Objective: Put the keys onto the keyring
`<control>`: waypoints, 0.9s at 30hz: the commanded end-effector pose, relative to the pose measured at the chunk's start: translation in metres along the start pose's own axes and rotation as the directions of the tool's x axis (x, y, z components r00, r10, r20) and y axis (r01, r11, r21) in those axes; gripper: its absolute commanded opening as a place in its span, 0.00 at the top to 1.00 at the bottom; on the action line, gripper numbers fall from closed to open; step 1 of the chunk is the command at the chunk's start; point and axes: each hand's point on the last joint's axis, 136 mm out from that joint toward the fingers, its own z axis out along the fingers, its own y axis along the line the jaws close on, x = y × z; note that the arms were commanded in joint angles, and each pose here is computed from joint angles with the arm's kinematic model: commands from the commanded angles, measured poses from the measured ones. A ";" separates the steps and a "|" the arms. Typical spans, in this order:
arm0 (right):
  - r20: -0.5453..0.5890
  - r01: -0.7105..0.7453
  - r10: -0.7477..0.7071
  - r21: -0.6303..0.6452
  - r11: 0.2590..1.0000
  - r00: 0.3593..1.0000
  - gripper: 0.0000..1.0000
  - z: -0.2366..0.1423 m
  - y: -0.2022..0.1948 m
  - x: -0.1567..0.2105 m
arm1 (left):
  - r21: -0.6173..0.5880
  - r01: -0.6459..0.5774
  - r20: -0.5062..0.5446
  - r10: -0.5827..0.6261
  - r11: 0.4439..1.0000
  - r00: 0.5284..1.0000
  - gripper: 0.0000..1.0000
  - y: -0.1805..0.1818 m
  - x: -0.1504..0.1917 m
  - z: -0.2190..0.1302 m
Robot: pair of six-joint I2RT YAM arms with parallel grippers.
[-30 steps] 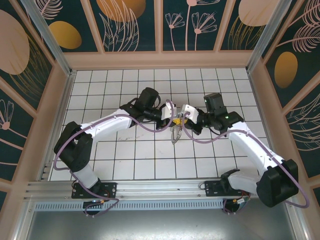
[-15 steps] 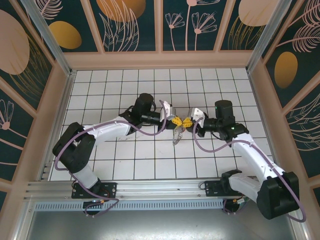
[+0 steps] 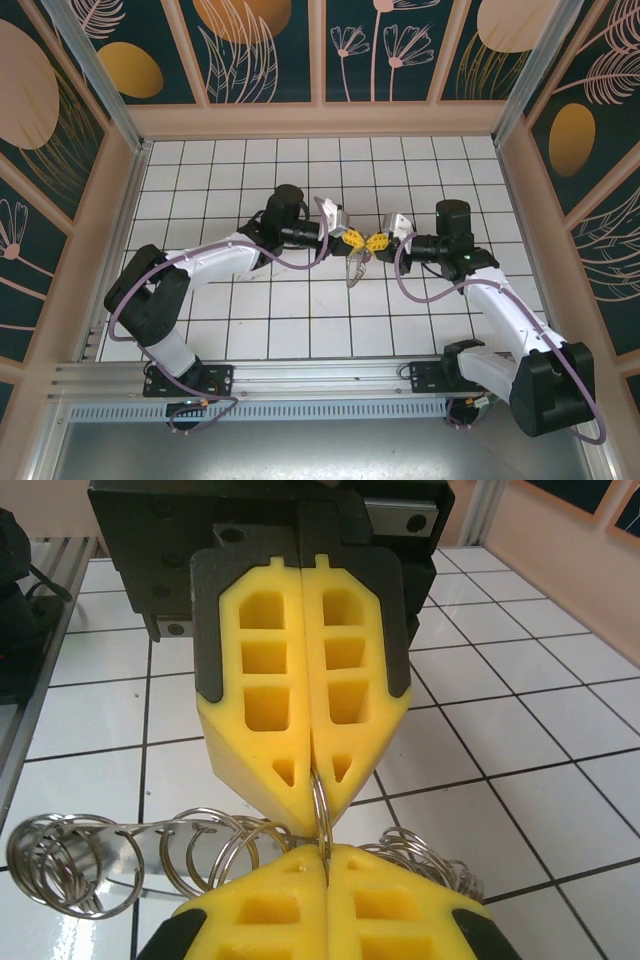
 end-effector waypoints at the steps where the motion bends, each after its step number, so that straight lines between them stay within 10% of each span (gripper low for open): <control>1: -0.019 0.050 -0.050 0.031 0.998 0.999 1.00 -0.003 -0.013 -0.013 | 0.057 -0.088 -0.028 0.089 0.995 0.996 0.96 -0.014 -0.013 0.001; 12: -0.197 0.076 -0.060 0.074 0.994 0.979 1.00 0.006 -0.020 -0.015 | 0.028 -0.059 -0.260 0.064 0.998 0.963 0.89 0.001 0.027 0.001; 16: -0.271 0.077 -0.053 0.082 0.994 0.961 1.00 0.009 -0.022 -0.008 | 0.010 -0.058 -0.291 0.058 0.998 0.955 1.00 0.004 0.030 -0.001; 27: -0.086 0.054 -0.047 0.083 0.995 0.995 0.73 0.000 -0.010 -0.002 | 0.038 -0.074 -0.019 0.074 0.997 0.997 1.00 -0.011 -0.020 -0.003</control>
